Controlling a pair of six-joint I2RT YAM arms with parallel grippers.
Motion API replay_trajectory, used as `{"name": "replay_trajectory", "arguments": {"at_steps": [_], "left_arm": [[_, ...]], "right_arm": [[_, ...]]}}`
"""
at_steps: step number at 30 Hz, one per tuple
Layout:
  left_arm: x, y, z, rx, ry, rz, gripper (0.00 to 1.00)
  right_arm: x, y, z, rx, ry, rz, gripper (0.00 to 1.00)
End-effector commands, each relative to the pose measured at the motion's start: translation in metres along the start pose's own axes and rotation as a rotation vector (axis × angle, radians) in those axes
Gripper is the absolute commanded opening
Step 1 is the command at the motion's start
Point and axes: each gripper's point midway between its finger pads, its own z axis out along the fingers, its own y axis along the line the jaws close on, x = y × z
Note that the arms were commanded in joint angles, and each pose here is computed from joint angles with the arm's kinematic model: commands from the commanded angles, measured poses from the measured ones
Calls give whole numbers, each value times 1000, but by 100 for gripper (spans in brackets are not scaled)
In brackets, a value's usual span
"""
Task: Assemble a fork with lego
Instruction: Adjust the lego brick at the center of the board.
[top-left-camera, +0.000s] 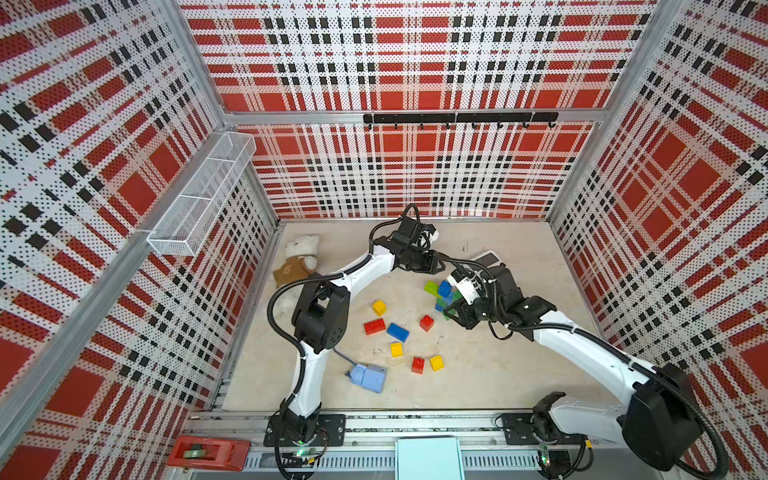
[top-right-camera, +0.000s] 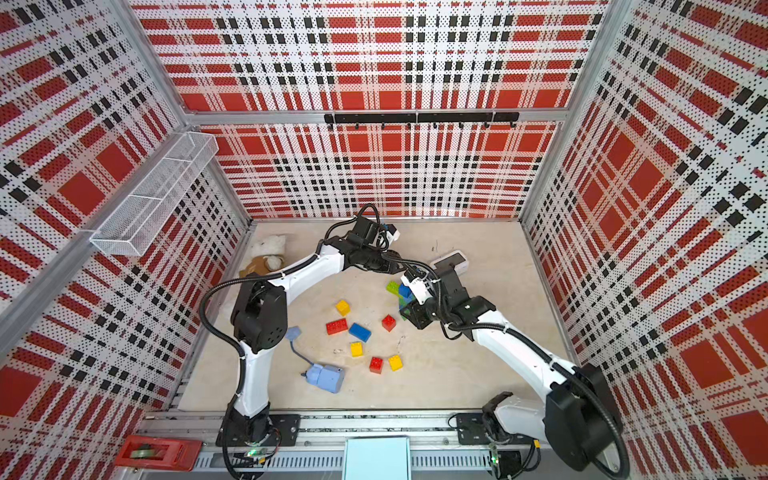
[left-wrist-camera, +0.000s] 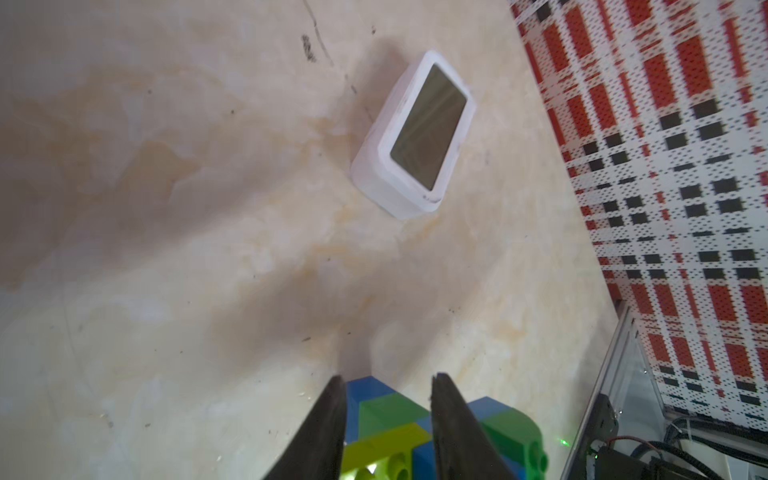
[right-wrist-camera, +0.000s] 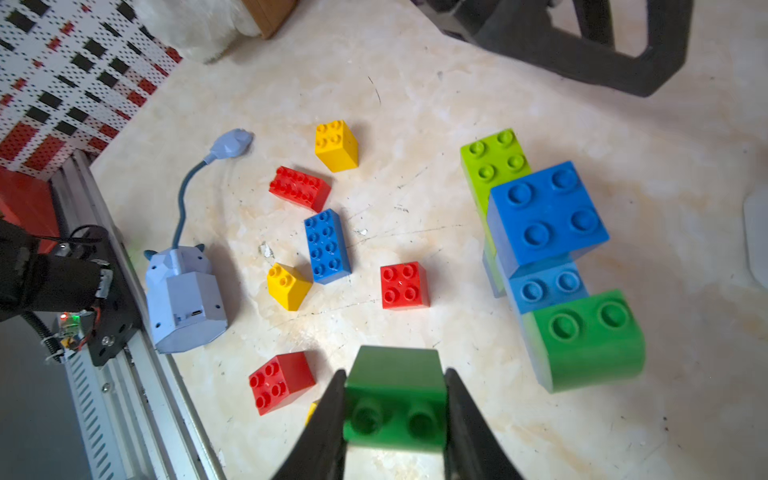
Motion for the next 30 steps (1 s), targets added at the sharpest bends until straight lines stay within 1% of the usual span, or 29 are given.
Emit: {"name": "replay_trajectory", "arguments": {"at_steps": [1, 8, 13, 18, 24, 30], "left_arm": [[14, 10, 5, -43, 73, -23, 38], [28, 19, 12, -68, 131, -12, 38], [37, 21, 9, -71, 149, -7, 36], [43, 18, 1, -65, 151, -6, 36], [54, 19, -4, -72, 158, -19, 35], [69, 15, -6, -62, 152, -33, 35]], "right_arm": [[3, -13, 8, 63, 3, 28, 0], [21, -40, 15, 195, 59, 117, 0], [23, -58, 10, 305, 37, 174, 0], [12, -66, 15, 302, -28, 278, 0], [9, -80, 18, 350, -29, 337, 0], [2, -94, 12, 352, -77, 393, 0]]}}
